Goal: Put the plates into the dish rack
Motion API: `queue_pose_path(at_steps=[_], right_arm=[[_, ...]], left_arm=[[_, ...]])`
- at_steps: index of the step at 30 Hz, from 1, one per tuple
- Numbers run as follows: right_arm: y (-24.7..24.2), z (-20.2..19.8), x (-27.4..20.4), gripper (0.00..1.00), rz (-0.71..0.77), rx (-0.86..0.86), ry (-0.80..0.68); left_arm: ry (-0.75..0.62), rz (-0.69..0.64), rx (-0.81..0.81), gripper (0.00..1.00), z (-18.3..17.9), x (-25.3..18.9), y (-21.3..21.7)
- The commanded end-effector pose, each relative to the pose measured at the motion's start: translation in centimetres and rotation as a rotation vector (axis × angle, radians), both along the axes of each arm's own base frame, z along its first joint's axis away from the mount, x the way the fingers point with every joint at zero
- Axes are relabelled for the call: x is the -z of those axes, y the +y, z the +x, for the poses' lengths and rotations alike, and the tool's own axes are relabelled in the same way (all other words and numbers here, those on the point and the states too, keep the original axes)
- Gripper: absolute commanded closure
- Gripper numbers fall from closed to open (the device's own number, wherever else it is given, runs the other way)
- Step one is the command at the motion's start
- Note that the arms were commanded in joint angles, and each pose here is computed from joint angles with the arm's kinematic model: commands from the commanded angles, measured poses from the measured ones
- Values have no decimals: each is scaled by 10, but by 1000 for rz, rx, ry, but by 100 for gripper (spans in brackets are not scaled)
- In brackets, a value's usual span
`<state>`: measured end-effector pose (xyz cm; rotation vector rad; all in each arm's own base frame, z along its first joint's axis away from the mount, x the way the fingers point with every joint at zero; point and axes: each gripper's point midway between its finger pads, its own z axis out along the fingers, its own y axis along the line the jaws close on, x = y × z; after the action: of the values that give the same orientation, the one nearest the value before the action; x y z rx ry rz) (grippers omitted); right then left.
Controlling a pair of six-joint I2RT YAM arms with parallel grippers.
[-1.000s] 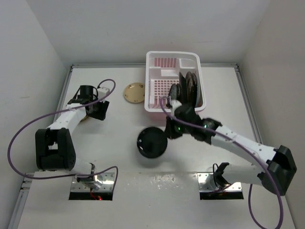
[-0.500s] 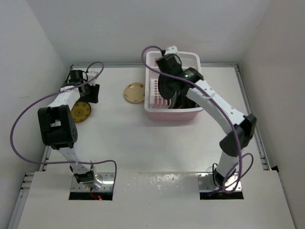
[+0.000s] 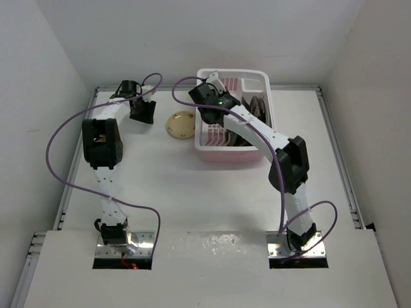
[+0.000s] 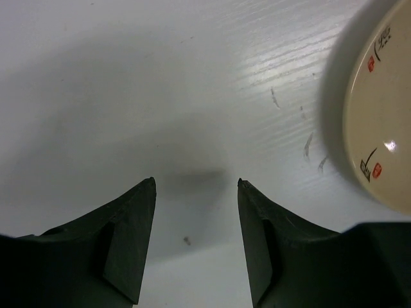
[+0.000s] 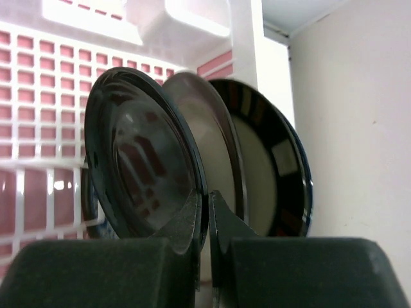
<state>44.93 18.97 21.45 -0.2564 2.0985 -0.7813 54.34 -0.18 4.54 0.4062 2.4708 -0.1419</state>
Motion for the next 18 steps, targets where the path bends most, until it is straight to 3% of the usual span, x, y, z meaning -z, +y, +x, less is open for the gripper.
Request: queue_pose_path(at_steps=[1,12,18], right_arm=[[1,15,-9,100,-47,75,-102],[9,25,33,100,-74,83,-51],[3,1,52,100,-74,91,64]], left_arm=[[1,-71,-13,42,11,-6,0],[37,-112,-65,42,15,12,3],[36,-99,-63,42,15,10,5]])
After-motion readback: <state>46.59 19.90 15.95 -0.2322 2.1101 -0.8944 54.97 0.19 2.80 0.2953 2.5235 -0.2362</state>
